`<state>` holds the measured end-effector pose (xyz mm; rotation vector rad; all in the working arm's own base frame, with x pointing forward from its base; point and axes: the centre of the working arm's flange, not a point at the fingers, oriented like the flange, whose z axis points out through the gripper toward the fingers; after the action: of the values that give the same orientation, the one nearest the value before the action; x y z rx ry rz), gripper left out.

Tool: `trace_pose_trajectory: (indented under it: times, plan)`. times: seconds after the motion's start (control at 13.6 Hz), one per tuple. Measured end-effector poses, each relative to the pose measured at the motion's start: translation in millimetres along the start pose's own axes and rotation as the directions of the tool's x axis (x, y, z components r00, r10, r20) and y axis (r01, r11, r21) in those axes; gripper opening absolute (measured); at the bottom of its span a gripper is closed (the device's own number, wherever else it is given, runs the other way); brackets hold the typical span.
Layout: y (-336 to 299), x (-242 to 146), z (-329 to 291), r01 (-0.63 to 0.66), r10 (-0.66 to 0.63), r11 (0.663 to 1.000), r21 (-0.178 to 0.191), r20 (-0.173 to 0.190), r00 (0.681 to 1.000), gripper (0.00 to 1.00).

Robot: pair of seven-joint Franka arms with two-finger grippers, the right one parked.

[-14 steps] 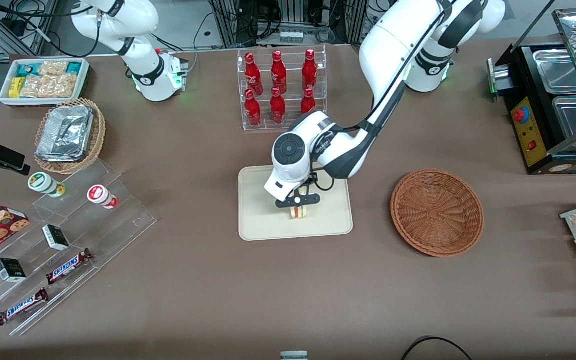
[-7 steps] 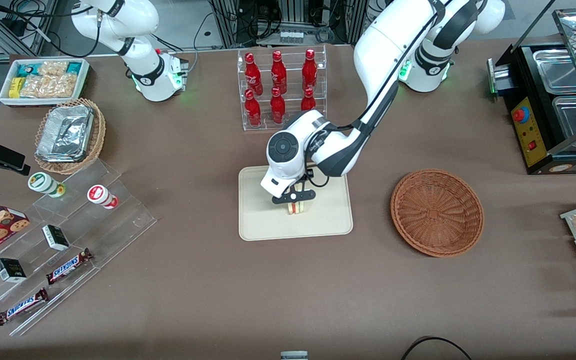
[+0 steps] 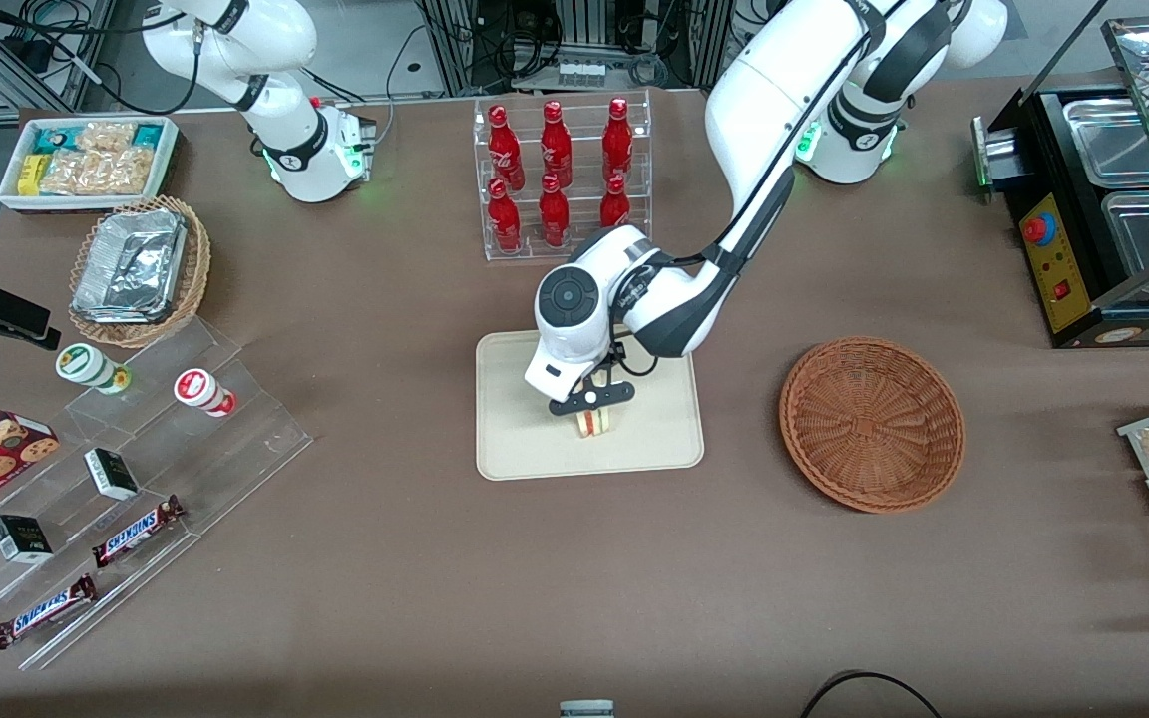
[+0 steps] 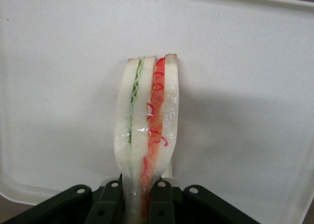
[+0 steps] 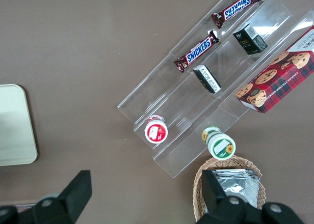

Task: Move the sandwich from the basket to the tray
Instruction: 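Lower the sandwich onto the tray center with the left gripper, then open the left gripper and release the sandwich on the tray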

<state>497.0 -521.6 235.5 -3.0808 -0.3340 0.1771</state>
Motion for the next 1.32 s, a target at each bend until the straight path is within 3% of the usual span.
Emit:
trace_pose_trajectory:
  times: [0.15, 0.37, 0.66, 0.73, 1.03, 1.32]
  plan:
    - [0, 0, 2, 0.002, -0.002, 1.0, 0.0, 0.0, 1.0, 0.23]
    - [2, 2, -4, 0.007, -0.007, 1.0, -0.013, -0.008, 1.0, 0.54]
    - [7, 14, -47, 0.019, -0.021, 0.998, -0.061, -0.039, 0.999, 0.96]
    - [8, 14, -65, 0.019, -0.022, 0.998, -0.062, -0.042, 0.999, 1.0]
    - [-2, 17, -140, 0.021, -0.023, 0.999, -0.046, -0.046, 0.999, 1.0]
    - [-54, 52, -194, -0.04, 0.04, 0.999, -0.013, -0.04, 0.998, 1.0]
